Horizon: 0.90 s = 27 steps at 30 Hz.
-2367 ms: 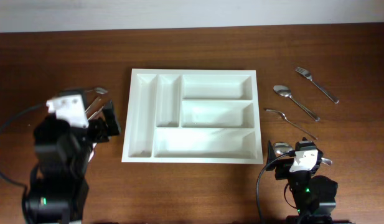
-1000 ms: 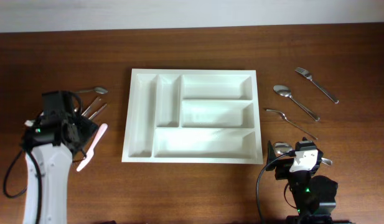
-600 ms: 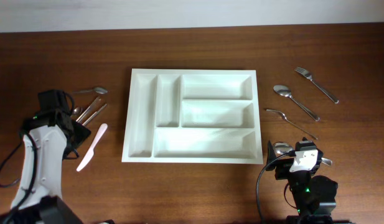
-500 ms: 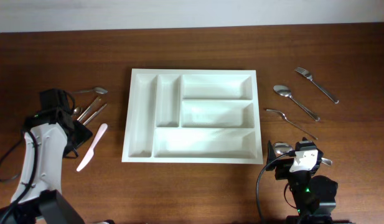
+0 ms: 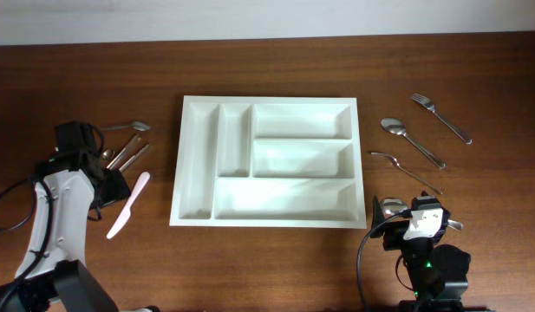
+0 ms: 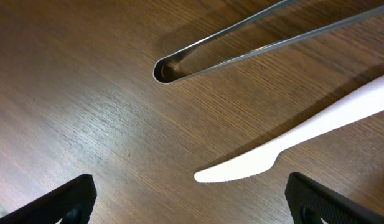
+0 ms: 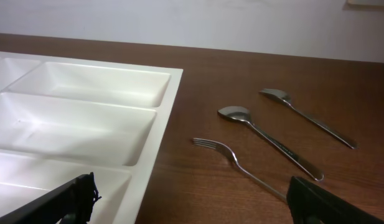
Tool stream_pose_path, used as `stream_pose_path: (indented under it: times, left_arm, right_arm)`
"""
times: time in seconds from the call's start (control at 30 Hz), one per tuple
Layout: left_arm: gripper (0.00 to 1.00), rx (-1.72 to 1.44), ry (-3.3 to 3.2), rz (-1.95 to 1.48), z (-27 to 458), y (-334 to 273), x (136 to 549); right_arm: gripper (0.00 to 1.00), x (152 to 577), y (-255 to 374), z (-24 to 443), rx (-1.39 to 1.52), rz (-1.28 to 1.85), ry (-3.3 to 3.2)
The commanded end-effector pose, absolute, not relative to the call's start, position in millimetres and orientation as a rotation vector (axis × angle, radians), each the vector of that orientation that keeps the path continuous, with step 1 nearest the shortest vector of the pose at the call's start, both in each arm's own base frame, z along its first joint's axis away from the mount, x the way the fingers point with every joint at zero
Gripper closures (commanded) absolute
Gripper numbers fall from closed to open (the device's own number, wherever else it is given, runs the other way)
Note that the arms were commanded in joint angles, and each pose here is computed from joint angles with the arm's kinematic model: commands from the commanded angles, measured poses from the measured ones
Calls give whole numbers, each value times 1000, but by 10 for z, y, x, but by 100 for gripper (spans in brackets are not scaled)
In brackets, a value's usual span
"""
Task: Pack container
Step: 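Move the left gripper down over the metal tongs left of the tray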
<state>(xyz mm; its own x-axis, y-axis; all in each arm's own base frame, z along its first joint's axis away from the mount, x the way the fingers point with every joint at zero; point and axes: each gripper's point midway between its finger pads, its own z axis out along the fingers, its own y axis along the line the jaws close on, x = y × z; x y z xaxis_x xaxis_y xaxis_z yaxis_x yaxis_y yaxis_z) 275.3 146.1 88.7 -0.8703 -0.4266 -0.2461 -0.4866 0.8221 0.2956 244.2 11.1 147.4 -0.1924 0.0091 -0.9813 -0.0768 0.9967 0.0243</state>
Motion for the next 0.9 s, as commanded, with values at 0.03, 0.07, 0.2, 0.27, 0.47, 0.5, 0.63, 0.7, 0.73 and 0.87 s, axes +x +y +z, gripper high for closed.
stream_pose_path:
  times: [0.03,0.07,0.2,0.27,0.47,0.5,0.63,0.7,0.73,0.87]
  left_arm:
    - [1,-598,2800,528,946,1532,2946]
    - [1,-535,2790,523,959,1538,3021]
    - [1,-93,2766,398,988,1380,3352]
    - [1,46,2745,394,1009,1354,3431]
    - [1,302,2790,424,795,1375,3472]
    - [1,332,2815,417,704,1374,3460]
    - [1,356,2904,374,383,1374,3403]
    - [0,355,2938,355,262,1373,3372]
    - [0,355,2948,349,228,1371,3363]
    - [5,346,2976,333,128,1363,3337]
  right_arm:
    - [1,2437,147,1456,-66,89,1760]
    - [1,2437,147,1456,-66,89,1760]
    - [1,2437,147,1456,-66,89,1760]
    - [1,2437,147,1456,-66,89,1760]
    - [1,2437,147,1456,-66,89,1760]
    - [1,2437,147,1456,-66,89,1760]
    - [1,2437,147,1456,-66,89,1760]
    - [1,2437,147,1456,-66,89,1760]
    - [1,2437,147,1456,-66,89,1760]
    - [1,2437,147,1456,-66,89,1760]
